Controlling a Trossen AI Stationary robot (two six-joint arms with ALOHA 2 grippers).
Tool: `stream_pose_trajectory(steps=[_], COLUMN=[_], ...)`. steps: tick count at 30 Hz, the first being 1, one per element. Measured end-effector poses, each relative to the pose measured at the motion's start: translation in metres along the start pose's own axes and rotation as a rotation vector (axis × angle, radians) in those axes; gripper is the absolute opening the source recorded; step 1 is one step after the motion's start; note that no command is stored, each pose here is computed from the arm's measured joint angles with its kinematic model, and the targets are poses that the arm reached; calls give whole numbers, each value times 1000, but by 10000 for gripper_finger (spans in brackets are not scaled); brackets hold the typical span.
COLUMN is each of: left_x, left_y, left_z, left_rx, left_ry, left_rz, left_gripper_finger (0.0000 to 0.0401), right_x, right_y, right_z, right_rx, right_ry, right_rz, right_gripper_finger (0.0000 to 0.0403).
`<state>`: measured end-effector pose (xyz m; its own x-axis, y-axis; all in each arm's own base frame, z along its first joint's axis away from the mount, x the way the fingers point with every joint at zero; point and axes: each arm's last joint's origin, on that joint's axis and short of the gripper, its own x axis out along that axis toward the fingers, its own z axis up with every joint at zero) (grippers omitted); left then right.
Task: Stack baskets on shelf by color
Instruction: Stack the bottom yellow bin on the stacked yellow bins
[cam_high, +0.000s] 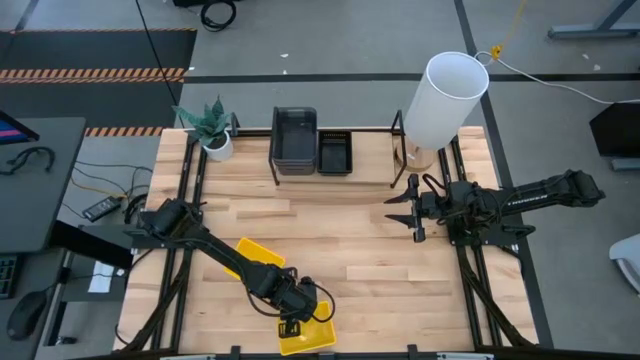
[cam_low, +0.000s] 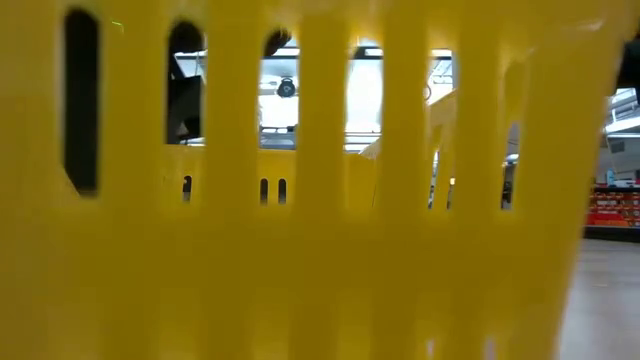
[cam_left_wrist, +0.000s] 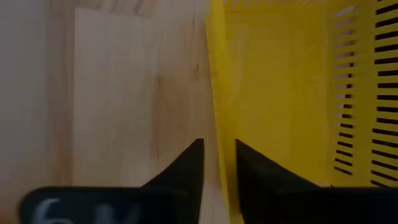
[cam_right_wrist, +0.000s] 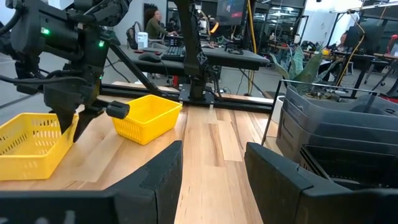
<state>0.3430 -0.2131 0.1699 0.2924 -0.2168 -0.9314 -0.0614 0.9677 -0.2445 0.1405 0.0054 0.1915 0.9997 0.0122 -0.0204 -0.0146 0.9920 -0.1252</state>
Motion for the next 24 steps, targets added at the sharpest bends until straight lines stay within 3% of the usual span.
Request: stream_pose_trajectory(steps=[6,13,24], left_x=[0,-7,-86], left_y=[0,0,16], left_z=[0,0,-6], left_rx=[16,80,163], left_ry=[7,2,-21], left_rz=[-3,-13,27], left_gripper_finger=[10,7,7], right_x=[0,0,0], right_y=[0,0,0], right_z=[0,0,0], right_rx=[0,0,0], right_ry=[0,0,0], right_rz=[0,0,0], right_gripper_finger=[180,180,180])
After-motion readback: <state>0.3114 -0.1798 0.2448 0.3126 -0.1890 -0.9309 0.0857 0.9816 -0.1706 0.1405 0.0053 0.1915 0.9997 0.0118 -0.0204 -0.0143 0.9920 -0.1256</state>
